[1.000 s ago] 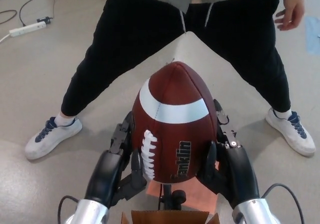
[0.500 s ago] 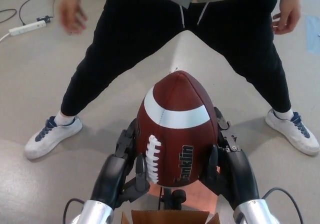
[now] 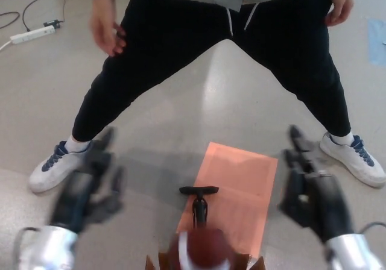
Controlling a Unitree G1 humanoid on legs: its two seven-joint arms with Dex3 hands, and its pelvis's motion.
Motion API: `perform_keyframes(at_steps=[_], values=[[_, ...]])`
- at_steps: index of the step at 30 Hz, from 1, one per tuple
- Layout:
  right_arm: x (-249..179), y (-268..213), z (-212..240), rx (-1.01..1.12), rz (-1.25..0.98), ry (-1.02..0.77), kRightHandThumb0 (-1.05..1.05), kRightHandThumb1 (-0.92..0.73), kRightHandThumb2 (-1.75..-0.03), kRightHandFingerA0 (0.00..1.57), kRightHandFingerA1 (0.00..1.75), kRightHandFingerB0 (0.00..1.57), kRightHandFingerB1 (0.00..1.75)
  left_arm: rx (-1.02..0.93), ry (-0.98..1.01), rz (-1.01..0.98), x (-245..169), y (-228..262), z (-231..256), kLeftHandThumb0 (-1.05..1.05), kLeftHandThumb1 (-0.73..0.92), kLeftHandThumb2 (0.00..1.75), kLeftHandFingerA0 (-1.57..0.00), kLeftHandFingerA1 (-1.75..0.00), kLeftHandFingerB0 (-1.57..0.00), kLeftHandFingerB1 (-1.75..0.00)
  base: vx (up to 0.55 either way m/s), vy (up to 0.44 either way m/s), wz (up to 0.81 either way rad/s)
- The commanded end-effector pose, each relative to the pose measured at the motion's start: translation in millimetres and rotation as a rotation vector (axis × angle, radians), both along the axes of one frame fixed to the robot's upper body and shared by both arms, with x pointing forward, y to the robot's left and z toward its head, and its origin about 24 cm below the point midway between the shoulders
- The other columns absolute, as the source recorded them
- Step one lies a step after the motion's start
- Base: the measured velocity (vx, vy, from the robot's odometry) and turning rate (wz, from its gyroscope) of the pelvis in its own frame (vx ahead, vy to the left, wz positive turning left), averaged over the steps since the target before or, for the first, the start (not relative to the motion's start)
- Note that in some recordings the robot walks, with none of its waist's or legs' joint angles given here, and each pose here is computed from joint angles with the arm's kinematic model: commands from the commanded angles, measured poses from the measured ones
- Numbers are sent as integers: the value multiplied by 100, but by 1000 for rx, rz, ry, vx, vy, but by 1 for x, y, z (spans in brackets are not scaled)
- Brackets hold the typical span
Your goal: Use both hands to pick up a football from a person and place it into a container beneath
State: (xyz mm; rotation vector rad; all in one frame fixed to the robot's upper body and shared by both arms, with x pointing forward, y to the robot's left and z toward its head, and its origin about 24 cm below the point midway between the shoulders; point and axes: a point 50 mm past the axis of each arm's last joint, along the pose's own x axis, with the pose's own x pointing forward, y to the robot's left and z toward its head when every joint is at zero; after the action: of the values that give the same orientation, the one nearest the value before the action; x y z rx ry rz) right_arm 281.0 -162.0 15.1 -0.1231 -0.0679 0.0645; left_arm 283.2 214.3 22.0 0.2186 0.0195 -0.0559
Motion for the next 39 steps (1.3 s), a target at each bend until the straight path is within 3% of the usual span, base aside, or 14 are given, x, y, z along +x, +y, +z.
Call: perform_keyframes(at_steps=[1,2,6,7,8,9,14,16,19,20,21,28,30,39], values=[[-1,-51,2,0,-132,7,-81,-92,-81,0,23,0,15,-107,-15,171,1,68,16,-88,85,119,0,-13,0,-9,0,0,0],[-3,-56,2,-1,-148,8,-89,-86,-121,0,12,0,11,-103,-13,197,-1,77,16,-88,84,106,0,-8,0,0,0,0,0],[-6,-60,0,6,-165,8,-90,-85,-121,0,12,0,11,-53,-4,220,-6,89,13,-88,92,123,0,-14,0,-7,0,0,0],[-6,-60,0,7,-166,7,-86,-92,-79,1,24,0,16,-58,-3,218,-6,90,13,-88,91,122,0,-14,0,-8,0,0,0],[-6,-60,1,7,-167,7,-86,-92,-79,1,24,0,16,-64,-2,217,-6,91,12,-88,91,122,0,-14,0,-8,0,0,0],[-6,-58,0,4,-163,5,-90,-86,-121,1,14,1,11,-67,11,215,-9,91,8,-84,83,104,0,-12,0,-1,0,0,0],[-3,-55,2,6,-159,-2,-94,-88,-120,7,13,7,8,-77,37,217,-10,87,1,-80,84,120,0,-22,0,-15,0,0,0],[-3,-54,2,7,-160,-5,-90,-85,-119,6,17,6,12,-96,42,213,-9,86,-1,-85,77,98,0,-11,0,-1,0,0,0],[-3,-54,2,7,-160,-5,-93,-87,-120,6,15,5,8,-99,50,208,-10,86,-3,-87,82,104,0,-10,0,-2,0,0,0],[-3,-54,0,6,-162,2,-93,-87,-120,6,16,5,8,-101,46,208,-11,86,-3,-77,92,83,0,-10,0,-2,0,0,0],[-3,-54,-1,5,-163,9,-92,-88,-120,7,17,6,8,-109,52,209,-12,86,-5,-83,84,119,0,-19,0,-13,0,0,0],[-3,-52,-13,-4,-176,58,-87,-84,-118,8,30,7,14,-82,141,247,-22,94,-25,-80,81,102,0,-12,0,-7,0,0,0],[-3,-53,-20,-23,-176,85,-86,-84,-118,8,31,7,15,-55,177,247,-29,98,-33,-80,86,118,0,-17,0,-13,0,0,0],[-7,-70,-61,-216,-139,373,-81,-83,-115,7,37,6,20,24,341,300,-44,119,-52,-78,85,118,0,-26,0,-17,0,0,0]])
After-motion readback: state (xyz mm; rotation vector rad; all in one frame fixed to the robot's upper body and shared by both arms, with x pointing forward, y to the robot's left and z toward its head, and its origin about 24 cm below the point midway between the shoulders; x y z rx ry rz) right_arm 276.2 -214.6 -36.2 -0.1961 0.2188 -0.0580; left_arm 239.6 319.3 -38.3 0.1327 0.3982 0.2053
